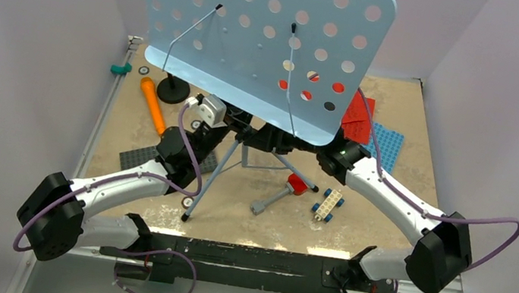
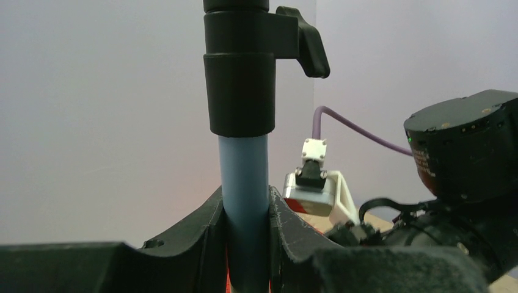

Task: Pack up the instrument practice props

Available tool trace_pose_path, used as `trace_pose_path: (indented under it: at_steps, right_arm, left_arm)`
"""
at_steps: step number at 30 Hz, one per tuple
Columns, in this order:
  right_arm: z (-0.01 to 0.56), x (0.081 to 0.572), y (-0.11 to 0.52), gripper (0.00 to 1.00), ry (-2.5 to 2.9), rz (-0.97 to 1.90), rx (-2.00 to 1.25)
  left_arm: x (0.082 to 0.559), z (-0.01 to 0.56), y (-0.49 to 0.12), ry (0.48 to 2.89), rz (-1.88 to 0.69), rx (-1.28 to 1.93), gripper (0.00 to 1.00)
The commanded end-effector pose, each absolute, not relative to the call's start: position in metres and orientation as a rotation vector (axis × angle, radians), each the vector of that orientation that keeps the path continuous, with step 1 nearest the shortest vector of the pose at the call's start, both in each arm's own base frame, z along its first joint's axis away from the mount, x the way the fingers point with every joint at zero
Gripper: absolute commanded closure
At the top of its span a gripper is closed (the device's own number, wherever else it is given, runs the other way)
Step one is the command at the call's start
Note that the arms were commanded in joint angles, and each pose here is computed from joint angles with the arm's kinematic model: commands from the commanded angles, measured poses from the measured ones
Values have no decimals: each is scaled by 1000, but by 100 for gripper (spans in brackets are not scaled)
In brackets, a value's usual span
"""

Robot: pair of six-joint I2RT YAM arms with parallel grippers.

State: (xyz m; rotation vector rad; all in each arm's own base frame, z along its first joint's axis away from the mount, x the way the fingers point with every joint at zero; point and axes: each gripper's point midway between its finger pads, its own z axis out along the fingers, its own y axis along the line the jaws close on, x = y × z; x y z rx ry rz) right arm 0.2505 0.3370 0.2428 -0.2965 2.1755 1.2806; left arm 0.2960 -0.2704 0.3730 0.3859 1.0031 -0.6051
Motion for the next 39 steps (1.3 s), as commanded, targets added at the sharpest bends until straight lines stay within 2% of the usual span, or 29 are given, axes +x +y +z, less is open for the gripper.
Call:
trace_pose_path:
  at_steps: [1,11,25,39]
  right_arm:
    - [306,256,330,47,1978,1513,-239]
    - [304,243,344,49,2070,1734,-176]
    - [268,214,325,44,2204,1709,-126]
    - [284,245,351,48,2183,1751,-157]
  left_arm:
    - [303,285,-290,1243,-553,560,100]
    - [302,283,-286,1252,-549,549,100]
    - [302,291,-277,1232,-490,559,100]
    - [299,280,-281,1249,-497,599,100]
